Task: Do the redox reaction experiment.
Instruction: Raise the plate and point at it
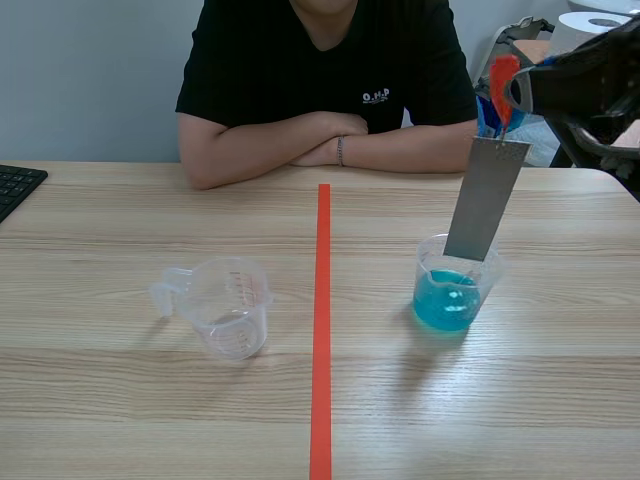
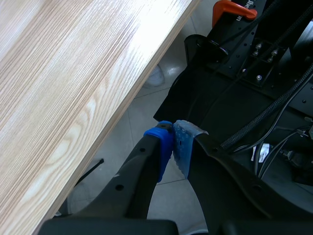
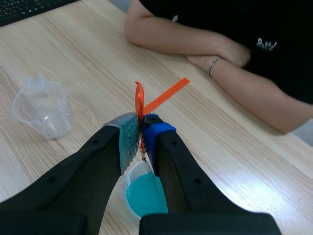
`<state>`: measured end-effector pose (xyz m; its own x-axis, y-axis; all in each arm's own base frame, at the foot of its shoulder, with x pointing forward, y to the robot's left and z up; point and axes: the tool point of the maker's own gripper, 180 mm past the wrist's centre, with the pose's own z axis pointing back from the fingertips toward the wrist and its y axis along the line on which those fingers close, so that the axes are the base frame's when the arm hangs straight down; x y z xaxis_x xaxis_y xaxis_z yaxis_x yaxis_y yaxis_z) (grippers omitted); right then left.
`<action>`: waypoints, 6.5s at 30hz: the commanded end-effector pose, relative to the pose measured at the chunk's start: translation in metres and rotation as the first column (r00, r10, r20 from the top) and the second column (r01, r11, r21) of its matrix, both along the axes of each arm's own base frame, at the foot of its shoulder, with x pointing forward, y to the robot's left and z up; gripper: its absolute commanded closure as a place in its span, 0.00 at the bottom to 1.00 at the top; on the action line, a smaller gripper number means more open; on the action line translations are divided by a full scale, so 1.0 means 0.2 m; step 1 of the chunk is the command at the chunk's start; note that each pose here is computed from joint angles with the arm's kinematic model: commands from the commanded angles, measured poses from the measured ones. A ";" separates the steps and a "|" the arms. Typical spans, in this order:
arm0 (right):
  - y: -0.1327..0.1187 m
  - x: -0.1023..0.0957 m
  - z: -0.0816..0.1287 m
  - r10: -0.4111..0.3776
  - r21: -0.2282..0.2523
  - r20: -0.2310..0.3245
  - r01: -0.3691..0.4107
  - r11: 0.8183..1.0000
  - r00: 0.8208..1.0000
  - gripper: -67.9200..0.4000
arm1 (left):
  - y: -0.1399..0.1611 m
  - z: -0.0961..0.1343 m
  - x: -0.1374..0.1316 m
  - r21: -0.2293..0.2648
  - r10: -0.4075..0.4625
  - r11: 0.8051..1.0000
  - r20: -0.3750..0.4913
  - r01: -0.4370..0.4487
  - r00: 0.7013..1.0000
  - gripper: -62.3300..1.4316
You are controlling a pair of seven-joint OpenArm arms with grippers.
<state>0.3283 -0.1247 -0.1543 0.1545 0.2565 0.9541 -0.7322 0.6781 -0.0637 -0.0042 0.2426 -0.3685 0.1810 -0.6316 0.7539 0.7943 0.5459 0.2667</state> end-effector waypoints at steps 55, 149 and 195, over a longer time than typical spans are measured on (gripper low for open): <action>0.05 -0.11 0.32 0.064 0.043 0.141 -0.070 0.997 0.988 0.97 | 0.18 0.51 1.18 -0.144 -0.001 0.989 0.289 0.044 0.957 0.93; 0.05 -0.11 0.32 0.064 0.044 0.140 -0.071 0.997 0.988 0.97 | -1.85 0.59 1.73 -0.455 -0.382 0.792 0.152 0.408 0.911 0.93; 0.05 -0.11 0.32 0.064 0.043 0.141 -0.070 0.997 0.988 0.97 | -1.70 0.57 1.78 -0.441 -0.350 0.810 0.164 0.386 0.922 0.93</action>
<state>0.3078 -0.1179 -0.1023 0.0428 0.2351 0.9710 -0.7560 0.6430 -0.1224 0.3431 -0.1068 -0.2699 -0.0258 -0.2414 0.9701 0.9567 0.2756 0.0940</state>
